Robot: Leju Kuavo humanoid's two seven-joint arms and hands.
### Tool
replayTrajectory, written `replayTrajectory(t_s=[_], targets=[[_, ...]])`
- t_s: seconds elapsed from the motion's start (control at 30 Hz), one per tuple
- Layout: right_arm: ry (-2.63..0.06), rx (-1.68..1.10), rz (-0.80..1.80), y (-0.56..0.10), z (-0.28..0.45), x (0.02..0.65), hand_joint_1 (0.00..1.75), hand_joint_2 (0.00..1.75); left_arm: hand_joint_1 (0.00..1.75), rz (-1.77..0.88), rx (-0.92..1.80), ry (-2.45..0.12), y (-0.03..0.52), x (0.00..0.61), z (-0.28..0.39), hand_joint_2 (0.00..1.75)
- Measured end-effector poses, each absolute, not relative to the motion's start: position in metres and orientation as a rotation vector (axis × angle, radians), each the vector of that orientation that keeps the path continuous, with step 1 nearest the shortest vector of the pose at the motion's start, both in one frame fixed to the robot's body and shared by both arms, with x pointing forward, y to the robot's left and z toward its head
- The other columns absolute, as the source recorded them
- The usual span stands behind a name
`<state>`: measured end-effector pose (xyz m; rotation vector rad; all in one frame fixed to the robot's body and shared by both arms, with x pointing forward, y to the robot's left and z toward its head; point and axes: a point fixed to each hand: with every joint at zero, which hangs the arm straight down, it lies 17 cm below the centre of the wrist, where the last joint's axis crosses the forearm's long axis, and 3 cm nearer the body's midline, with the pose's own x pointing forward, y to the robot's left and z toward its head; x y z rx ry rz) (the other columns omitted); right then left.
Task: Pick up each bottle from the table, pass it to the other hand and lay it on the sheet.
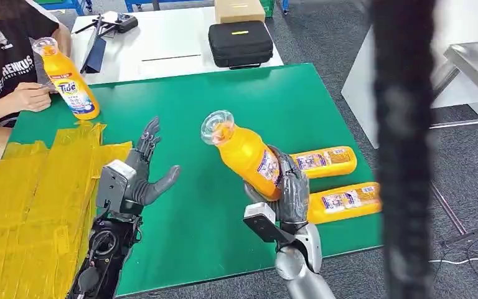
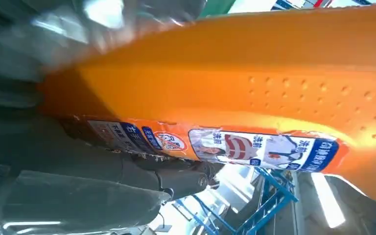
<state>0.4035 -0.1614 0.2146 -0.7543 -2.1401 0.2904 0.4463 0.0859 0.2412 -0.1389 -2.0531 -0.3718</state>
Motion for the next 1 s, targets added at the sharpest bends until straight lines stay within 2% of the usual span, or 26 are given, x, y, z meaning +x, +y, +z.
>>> replayTrajectory(t_s=[0.2,0.67,1.0], targets=[[-2.124,-0.747,0.268,-0.164,0.214,0.406,1.75,1.75,0.0,-0.412,-0.203,-2.056,0.072,0.439,0.242,1.75],[-2.16,-0.691,0.343,-0.122,0.235,0.416,1.75,1.75,0.0,-0.517,-0.4,-2.067,0.02,0.412,0.258,1.75],[-2.163,-0.618,0.495,-0.081,0.226,0.422,1.75,1.75,0.0,-0.522,-0.45,-2.066,0.01,0.409,0.265,1.75]])
